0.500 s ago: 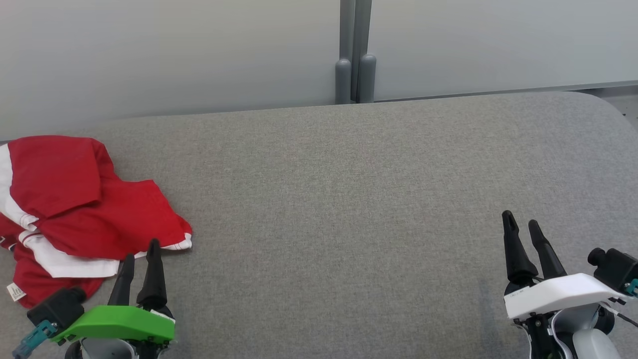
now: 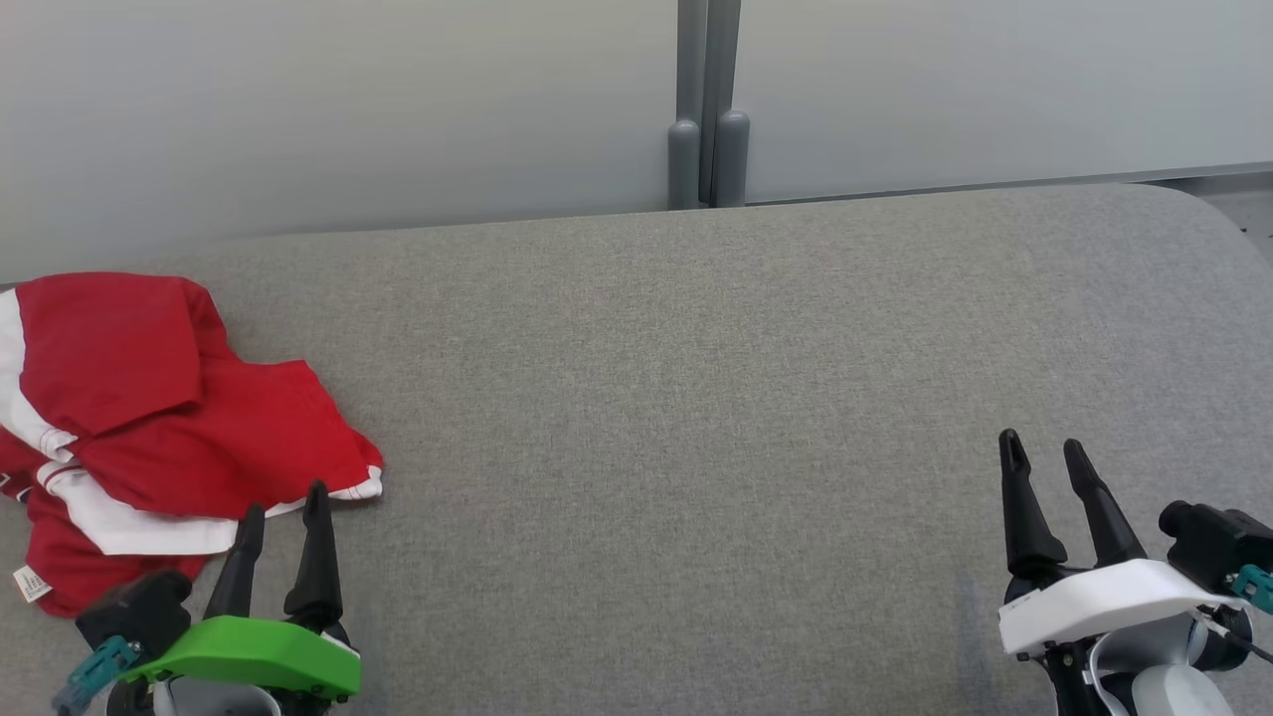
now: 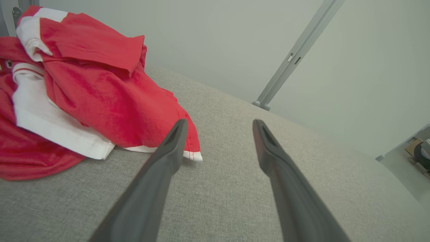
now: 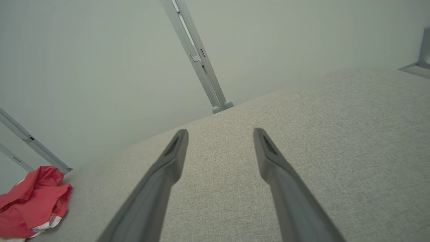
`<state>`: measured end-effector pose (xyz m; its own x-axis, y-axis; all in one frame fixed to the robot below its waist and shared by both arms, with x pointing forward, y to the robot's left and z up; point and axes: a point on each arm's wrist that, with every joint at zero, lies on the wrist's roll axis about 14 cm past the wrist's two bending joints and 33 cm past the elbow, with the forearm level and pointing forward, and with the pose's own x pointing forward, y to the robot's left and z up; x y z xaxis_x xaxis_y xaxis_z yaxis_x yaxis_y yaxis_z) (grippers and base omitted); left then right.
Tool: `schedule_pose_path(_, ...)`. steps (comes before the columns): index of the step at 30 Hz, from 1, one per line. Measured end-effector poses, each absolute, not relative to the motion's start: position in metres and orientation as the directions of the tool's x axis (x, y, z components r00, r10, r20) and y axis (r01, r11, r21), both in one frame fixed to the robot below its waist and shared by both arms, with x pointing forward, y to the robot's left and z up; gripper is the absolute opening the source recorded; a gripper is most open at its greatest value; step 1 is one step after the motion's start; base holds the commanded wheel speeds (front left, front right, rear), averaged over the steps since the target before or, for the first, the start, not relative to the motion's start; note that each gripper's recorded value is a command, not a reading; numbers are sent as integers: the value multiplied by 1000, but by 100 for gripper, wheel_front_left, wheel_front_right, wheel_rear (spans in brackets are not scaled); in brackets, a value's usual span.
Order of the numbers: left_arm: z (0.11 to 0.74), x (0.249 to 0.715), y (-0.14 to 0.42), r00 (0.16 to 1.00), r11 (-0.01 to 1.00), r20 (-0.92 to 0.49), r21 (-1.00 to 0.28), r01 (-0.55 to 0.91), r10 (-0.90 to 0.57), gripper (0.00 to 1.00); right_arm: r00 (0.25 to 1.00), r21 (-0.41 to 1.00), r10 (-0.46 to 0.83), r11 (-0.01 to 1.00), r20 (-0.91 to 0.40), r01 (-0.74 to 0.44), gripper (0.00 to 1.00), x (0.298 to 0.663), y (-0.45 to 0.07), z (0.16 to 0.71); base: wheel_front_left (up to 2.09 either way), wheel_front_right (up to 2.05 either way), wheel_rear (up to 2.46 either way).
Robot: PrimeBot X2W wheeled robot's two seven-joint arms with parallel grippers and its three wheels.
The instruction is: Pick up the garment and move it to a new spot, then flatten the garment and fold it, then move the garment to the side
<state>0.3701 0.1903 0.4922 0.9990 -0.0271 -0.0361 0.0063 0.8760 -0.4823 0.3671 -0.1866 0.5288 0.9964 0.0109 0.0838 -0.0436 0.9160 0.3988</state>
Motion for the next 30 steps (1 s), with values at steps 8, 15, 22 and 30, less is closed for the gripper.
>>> schedule_pose_path(8, 490, 368, 188, 998, 917, -35, -397, 29, -47, 100, 996, 318, 6, 948, 87, -33, 100, 364, -190, 527, 0, 0, 0)
schedule_pose_path(15, 482, 366, 185, 997, 937, -51, -348, 40, -62, 100, 996, 255, -5, 967, 92, -19, 100, 362, -195, 527, 0, 0, 0)
schedule_pose_path(22, 478, 363, 185, 996, 955, -56, -293, 51, -70, 100, 996, 197, -4, 980, 89, -13, 100, 360, -196, 523, 0, 0, 0)
schedule_pose_path(30, 472, 361, 185, 994, 973, -71, -221, 67, -85, 100, 997, 133, -1, 991, 82, -10, 100, 357, -198, 519, 0, 0, 0)
